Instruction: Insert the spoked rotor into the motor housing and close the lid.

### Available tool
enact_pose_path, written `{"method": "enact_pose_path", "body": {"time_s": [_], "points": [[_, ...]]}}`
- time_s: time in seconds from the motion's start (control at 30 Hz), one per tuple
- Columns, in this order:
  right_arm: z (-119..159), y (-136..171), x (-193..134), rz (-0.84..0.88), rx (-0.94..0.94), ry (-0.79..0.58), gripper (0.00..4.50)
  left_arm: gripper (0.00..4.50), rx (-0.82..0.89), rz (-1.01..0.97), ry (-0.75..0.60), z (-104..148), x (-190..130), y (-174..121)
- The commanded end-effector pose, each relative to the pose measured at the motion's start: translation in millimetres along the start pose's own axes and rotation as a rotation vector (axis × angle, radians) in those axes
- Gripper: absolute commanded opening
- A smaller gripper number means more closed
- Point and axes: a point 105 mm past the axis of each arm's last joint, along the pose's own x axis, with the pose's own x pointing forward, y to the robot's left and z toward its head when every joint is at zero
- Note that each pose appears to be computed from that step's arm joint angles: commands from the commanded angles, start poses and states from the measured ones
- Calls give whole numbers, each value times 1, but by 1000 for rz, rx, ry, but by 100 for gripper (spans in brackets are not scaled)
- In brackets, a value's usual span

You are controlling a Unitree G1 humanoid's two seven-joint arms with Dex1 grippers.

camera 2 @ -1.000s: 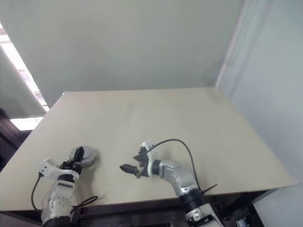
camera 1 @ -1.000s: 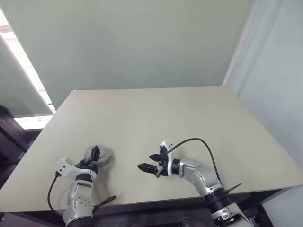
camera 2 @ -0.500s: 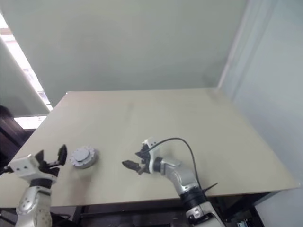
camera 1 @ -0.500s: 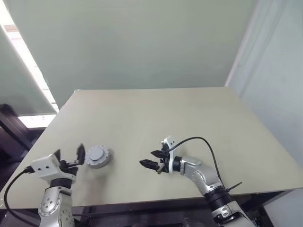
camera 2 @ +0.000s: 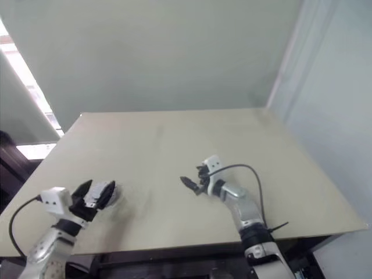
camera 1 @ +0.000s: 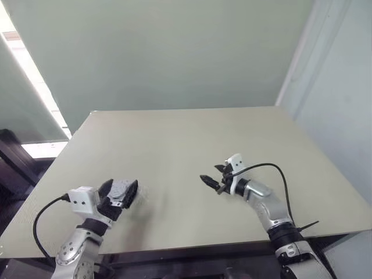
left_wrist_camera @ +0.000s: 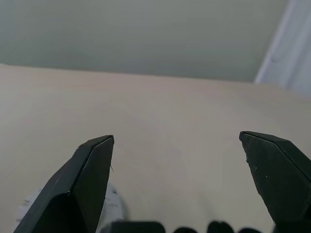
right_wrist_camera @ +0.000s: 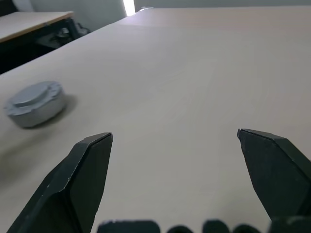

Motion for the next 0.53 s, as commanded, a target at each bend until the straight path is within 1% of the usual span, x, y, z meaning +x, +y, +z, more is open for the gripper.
{"method": "enact_pose_path", "body": {"time_s": [0.03, 0.13, 0.3, 0.53], "points": [[15, -10, -7, -37, -37, -56, 450, 444, 23, -78, -15, 12, 3, -13], [14, -15, -12, -60, -37, -55, 450, 444, 12, -100, 10, 10, -1, -16], [10, -15, -16, -73, -28, -53, 450, 444, 5, -125, 33, 7, -6, -21], [6, -16, -18, -75, -26, -43, 450, 444, -11, -147, 46, 7, -6, -27]]}}
